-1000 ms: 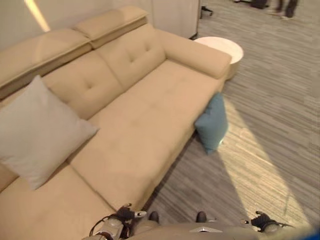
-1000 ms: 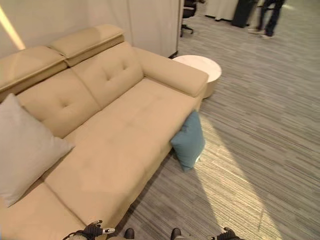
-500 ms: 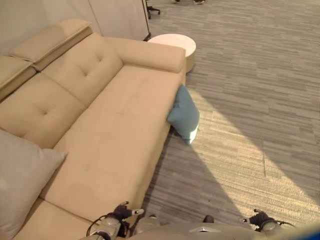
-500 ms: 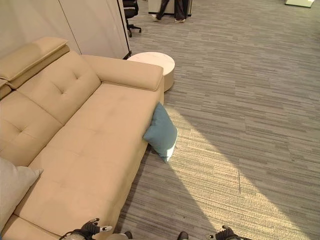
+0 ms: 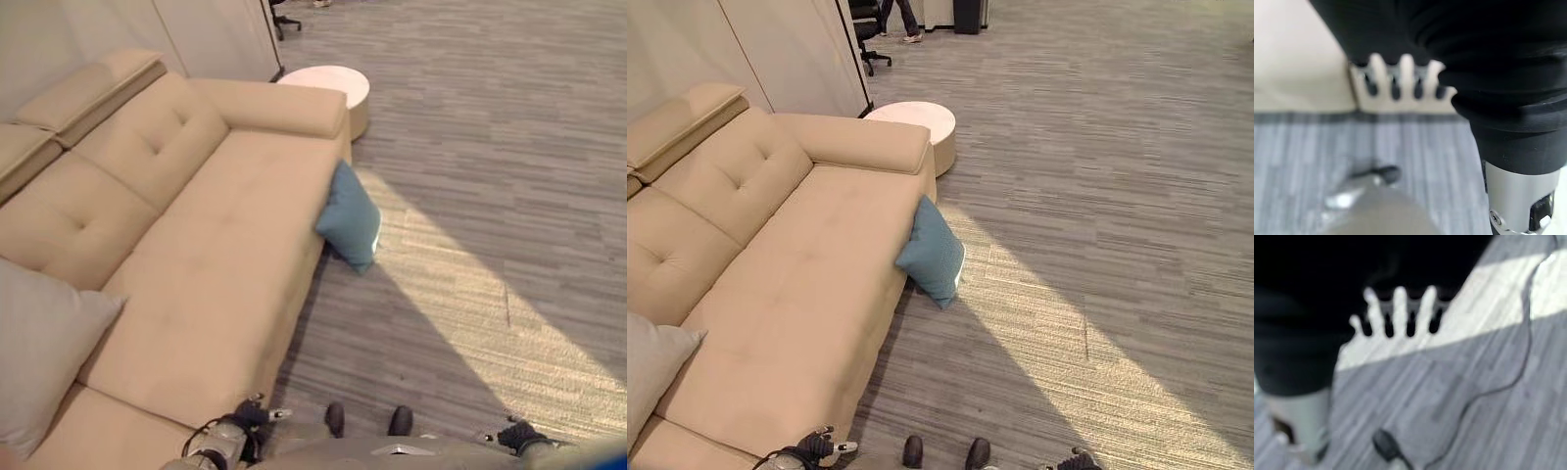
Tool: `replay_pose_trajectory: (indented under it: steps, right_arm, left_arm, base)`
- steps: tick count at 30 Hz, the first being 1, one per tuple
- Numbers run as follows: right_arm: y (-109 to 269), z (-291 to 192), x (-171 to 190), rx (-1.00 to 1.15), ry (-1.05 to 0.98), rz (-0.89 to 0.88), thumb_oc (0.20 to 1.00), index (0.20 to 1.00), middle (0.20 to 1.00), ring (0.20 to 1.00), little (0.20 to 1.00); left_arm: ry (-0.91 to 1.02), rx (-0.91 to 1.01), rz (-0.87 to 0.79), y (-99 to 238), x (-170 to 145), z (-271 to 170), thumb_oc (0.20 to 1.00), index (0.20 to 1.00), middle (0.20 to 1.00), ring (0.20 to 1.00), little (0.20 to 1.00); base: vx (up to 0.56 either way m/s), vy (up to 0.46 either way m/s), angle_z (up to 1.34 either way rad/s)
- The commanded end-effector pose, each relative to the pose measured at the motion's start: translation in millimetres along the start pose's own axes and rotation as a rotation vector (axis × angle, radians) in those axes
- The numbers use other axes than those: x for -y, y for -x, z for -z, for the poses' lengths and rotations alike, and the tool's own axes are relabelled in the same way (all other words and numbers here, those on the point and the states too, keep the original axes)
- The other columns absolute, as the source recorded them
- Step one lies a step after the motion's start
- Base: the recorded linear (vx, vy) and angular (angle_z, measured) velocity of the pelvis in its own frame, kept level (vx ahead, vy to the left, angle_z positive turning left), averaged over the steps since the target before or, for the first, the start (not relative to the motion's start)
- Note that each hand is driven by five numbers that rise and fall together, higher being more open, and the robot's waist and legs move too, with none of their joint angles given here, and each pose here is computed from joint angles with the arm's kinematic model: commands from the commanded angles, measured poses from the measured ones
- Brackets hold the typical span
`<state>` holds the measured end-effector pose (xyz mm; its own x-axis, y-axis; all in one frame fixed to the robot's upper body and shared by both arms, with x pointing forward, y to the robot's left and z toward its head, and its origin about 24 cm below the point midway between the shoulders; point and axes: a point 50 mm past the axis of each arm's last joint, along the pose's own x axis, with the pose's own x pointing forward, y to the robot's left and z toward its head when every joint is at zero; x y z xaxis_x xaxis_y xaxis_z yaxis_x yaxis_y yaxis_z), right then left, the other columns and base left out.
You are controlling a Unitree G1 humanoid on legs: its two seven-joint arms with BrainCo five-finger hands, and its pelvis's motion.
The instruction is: Pick up all the scattered cushions and arrange them neatly on the sofa.
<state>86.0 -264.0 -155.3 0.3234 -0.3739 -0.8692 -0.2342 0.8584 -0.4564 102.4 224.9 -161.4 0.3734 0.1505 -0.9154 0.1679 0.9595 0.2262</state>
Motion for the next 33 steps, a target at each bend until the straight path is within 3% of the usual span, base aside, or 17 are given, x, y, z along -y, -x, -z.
replay_pose_trajectory:
  steps: [1, 12, 25, 33]
  right_arm:
    - [-2.7, -10.5, 16.9, 0.026, -0.016, 0.053, 1.000, 1.000, 1.000, 1.000, 1.000]
    - [-3.2, -28.7, 14.6, 0.084, 0.014, 0.036, 1.000, 1.000, 1.000, 1.000, 1.000]
    - [-1.1, -5.6, 6.3, 0.025, 0.028, 0.011, 1.000, 1.000, 1.000, 1.000, 1.000]
    - [-3.0, -23.5, 18.7, 0.085, -0.001, 0.047, 1.000, 1.000, 1.000, 1.000, 1.000]
  left_arm:
    - [-0.007, 0.001, -0.020, -0.4, -4.7, -1.6, 1.000, 1.000, 1.000, 1.000, 1.000]
    - [0.018, 0.050, -0.066, -0.7, -20.9, -14.7, 1.000, 1.000, 1.000, 1.000, 1.000]
    - [-0.040, 0.024, -0.014, -1.0, -4.9, -7.6, 1.000, 1.000, 1.000, 1.000, 1.000]
    - [-0.025, 0.101, -0.004, -2.7, -3.0, -30.8, 1.000, 1.000, 1.000, 1.000, 1.000]
  base:
    - [0.40, 0.103, -0.66]
    - [0.22, 0.073, -0.09]
    - [0.28, -0.188, 0.32]
    - [0.15, -0.153, 0.13]
